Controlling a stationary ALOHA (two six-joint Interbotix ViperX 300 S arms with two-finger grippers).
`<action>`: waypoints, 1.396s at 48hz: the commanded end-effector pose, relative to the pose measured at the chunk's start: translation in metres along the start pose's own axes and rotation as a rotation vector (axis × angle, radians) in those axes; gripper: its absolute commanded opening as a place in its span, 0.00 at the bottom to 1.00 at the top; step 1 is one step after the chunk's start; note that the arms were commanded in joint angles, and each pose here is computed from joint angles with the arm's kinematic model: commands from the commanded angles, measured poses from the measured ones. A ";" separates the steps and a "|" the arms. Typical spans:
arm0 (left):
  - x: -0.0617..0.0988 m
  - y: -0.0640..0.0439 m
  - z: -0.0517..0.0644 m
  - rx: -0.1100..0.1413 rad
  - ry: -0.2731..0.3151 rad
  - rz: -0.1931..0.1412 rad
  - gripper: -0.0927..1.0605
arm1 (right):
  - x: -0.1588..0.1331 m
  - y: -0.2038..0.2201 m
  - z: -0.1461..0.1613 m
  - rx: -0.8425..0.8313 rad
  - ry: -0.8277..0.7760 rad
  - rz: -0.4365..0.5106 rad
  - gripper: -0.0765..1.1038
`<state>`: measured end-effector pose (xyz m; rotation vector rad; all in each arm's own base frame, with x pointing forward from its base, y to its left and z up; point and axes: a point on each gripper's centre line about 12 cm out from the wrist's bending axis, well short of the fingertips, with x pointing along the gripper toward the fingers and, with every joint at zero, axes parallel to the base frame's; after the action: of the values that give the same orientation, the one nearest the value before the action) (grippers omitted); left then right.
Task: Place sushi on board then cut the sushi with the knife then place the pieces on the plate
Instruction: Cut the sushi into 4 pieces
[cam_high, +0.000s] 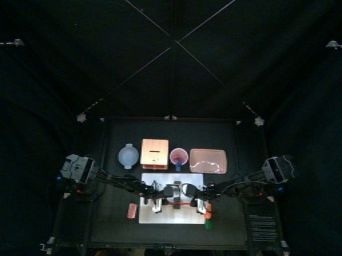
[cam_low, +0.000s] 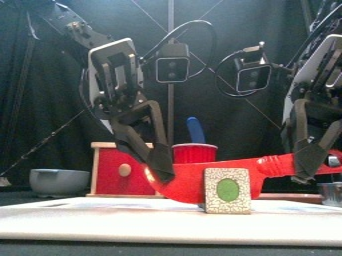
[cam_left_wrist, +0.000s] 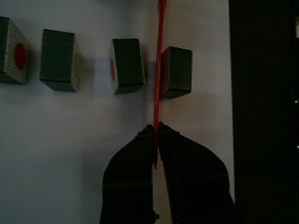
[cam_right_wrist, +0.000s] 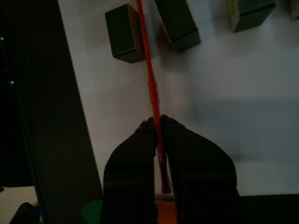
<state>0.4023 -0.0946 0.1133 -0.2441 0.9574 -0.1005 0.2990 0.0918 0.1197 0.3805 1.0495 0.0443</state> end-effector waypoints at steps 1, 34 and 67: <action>-0.007 -0.009 0.003 0.002 -0.010 -0.019 0.42 | -0.003 0.010 -0.002 -0.006 0.002 0.024 0.33; -0.059 0.003 0.057 0.146 -0.246 0.016 0.48 | -0.085 0.006 0.025 -0.069 -0.159 0.062 0.33; -0.070 0.040 0.079 0.186 -0.333 0.102 0.77 | -0.143 -0.041 -0.053 0.085 -0.126 0.083 0.33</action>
<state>0.4205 -0.0345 0.1844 -0.0336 0.6890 -0.0627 0.1815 0.0410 0.2022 0.4708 0.9010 0.0618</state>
